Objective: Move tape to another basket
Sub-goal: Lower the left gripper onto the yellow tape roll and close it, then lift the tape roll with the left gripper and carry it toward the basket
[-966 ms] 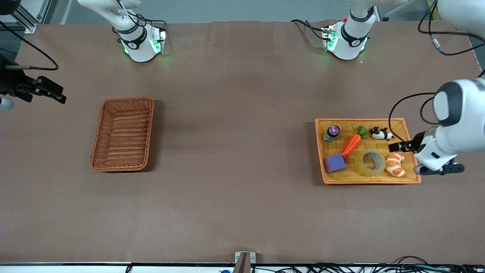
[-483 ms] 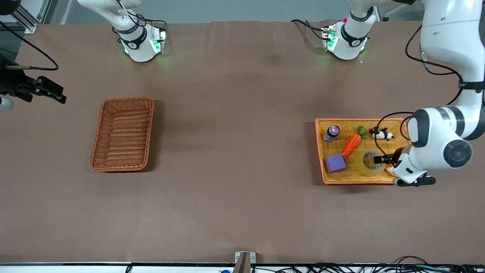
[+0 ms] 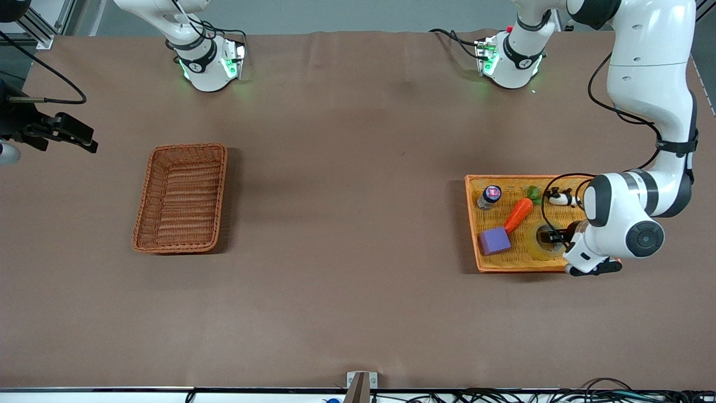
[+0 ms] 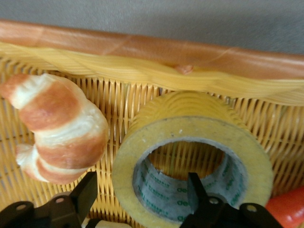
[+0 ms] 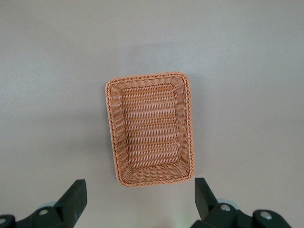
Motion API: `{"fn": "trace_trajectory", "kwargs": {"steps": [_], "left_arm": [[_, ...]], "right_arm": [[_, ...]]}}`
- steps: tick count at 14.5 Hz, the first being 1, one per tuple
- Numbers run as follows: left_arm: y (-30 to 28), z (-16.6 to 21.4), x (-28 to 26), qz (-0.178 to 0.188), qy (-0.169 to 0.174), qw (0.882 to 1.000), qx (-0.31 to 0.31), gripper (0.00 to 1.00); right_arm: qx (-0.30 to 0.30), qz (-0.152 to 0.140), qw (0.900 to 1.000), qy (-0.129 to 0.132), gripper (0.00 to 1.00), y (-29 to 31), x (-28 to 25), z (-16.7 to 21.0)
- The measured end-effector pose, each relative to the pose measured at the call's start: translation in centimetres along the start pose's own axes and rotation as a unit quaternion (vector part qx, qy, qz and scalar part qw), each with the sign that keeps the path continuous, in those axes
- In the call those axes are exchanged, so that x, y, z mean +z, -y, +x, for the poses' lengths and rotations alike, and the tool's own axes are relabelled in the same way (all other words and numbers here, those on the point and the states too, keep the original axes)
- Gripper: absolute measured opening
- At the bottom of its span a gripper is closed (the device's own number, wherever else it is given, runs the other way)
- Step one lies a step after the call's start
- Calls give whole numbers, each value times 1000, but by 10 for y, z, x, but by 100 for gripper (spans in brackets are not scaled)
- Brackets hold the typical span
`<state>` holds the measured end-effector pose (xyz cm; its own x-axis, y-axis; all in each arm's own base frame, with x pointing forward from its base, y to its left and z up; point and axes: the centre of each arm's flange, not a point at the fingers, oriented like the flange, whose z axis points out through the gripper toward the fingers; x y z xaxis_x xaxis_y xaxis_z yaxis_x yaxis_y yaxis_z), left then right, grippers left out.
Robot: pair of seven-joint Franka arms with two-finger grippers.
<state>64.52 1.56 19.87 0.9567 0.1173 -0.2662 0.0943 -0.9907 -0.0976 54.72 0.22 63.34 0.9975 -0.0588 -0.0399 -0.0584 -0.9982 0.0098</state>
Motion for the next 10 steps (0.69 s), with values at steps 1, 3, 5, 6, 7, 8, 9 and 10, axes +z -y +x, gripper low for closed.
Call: {"fn": "trace_trajectory", "kwargs": {"steps": [1,3,5,6,7,8,9,10], "left_arm": [[0,0,5,1,3,1000,-7,79],[0,-1,9,1,5,999,-34,66],[0,-1,9,1,4,999,-51,44],[1,0,7,1,2,999,-54,32],[1,1,2,0,-3,999,-54,25],[1,1,-4,-1,-7,999,-54,22],[2,0,-12,-2,-11,998,-55,22],[2,-2,-25,-4,-12,998,-55,22]], "right_arm": [[0,0,1000,0,100,0,0,0],[0,0,1000,0,100,0,0,0],[0,0,1000,0,100,0,0,0],[0,0,1000,0,100,0,0,0],[0,0,1000,0,100,0,0,0],[0,0,1000,0,100,0,0,0],[0,0,1000,0,100,0,0,0],[0,0,1000,0,100,0,0,0]]}}
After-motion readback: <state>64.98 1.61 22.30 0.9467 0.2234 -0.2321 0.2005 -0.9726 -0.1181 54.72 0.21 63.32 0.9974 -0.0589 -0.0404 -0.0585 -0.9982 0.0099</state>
